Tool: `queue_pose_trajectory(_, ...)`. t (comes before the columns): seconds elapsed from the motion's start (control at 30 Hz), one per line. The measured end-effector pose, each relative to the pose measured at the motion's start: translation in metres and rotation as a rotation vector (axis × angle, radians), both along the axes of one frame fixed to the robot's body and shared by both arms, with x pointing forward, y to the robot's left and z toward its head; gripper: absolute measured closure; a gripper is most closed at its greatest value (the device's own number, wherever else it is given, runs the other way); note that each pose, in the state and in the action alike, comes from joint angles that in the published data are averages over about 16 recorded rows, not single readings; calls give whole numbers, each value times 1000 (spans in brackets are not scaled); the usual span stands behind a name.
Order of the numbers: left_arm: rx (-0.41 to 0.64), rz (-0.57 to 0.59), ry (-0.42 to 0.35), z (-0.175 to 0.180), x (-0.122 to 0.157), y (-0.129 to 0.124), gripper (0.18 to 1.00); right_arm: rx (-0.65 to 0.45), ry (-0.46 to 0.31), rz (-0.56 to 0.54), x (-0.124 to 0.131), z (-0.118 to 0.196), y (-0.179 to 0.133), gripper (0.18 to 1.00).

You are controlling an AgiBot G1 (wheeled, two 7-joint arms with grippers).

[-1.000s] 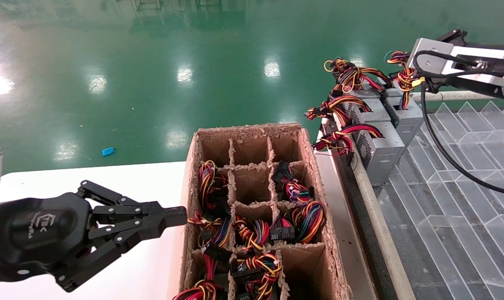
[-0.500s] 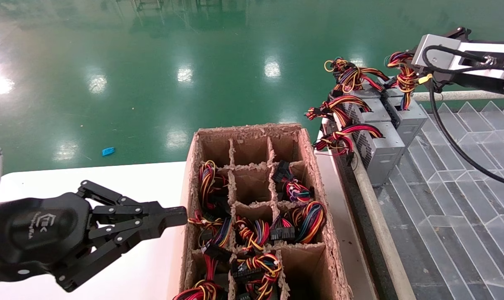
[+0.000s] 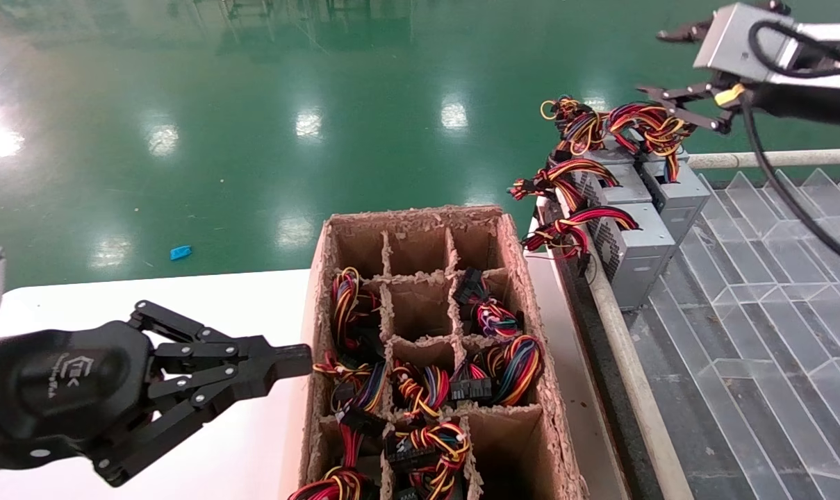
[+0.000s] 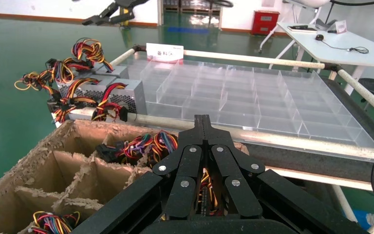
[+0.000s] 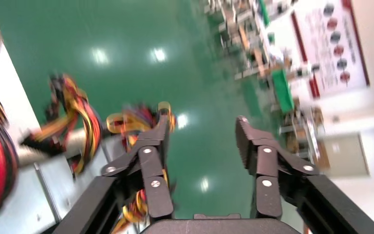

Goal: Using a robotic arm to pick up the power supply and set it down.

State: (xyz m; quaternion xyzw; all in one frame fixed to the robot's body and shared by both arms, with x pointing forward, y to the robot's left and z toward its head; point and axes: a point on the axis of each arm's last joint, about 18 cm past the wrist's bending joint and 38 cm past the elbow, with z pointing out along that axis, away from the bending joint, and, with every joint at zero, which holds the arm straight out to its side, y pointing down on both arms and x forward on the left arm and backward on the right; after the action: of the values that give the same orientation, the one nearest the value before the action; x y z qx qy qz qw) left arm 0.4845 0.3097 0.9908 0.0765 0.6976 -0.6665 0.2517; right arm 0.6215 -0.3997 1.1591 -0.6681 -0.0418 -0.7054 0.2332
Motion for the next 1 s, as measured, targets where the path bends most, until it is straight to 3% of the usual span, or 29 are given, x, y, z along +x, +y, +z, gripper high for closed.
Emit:
queue_pose_trajectory(0.27, 0, 0, 0, 0, 0, 0, 993, 42, 32, 136, -16, -8, 15, 559)
queue_pose_trajectory(0.57, 0, 0, 0, 0, 0, 0, 993, 120, 126, 267, -25, -37, 33, 355)
queue_pose_trajectory(1.0, 0, 0, 0, 0, 0, 0, 972, 232, 284, 459, -45, -80, 57, 205)
